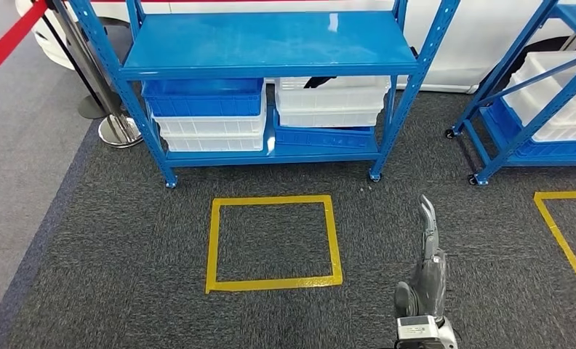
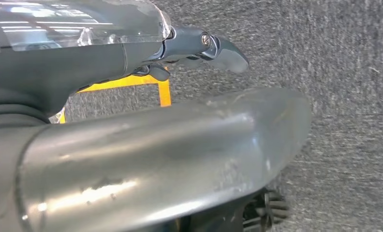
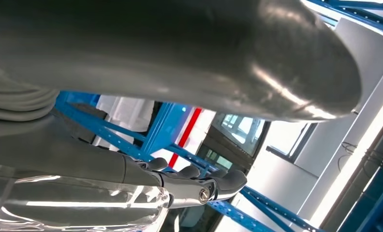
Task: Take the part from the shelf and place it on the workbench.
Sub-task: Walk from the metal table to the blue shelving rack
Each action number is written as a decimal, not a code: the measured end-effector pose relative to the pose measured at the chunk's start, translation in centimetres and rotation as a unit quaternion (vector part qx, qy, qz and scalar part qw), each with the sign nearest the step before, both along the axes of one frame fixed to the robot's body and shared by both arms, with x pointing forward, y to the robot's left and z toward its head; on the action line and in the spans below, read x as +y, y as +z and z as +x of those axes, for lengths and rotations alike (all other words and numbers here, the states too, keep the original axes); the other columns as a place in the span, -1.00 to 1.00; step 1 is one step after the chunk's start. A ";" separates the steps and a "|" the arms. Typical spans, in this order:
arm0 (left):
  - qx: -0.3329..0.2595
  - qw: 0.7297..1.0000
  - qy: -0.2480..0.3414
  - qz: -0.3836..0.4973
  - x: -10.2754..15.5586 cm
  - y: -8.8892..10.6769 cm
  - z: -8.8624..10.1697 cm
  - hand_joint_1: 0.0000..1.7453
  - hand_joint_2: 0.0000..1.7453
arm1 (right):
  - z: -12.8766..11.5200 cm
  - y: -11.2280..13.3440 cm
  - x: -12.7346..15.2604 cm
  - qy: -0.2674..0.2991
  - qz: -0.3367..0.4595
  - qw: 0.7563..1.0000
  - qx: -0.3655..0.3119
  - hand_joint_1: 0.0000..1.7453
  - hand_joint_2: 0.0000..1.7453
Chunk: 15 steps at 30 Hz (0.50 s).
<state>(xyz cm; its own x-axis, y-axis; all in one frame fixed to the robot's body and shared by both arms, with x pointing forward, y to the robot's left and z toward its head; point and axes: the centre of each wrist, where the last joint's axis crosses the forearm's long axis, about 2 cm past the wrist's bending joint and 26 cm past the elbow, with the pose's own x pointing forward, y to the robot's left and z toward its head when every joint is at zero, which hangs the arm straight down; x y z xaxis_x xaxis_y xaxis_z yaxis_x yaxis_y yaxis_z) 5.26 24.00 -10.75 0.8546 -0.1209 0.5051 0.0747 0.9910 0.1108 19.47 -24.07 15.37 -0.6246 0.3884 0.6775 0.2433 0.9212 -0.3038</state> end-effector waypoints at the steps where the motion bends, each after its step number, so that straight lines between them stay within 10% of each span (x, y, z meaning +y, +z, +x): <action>1: 0.001 1.000 -0.001 0.000 0.0 0.0 -0.1 -1.00 -1.00 | 0.0 0.0 -0.1 0.000 0.000 1.000 0.001 -1.00 -1.00; 15: 0.005 1.000 -0.010 0.001 -0.3 0.1 0.1 -1.00 -1.00 | -0.2 -0.3 -0.2 -0.003 -0.030 0.999 0.023 -1.00 -1.00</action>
<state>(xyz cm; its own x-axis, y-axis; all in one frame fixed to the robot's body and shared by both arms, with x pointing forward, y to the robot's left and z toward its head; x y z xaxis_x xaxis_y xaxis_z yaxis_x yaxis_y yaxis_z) 5.38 23.65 -10.70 0.8566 -0.1390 0.4970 0.0951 0.9891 0.1127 19.26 -24.24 15.10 -0.5915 0.4329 0.6802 0.2327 0.8994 -0.3701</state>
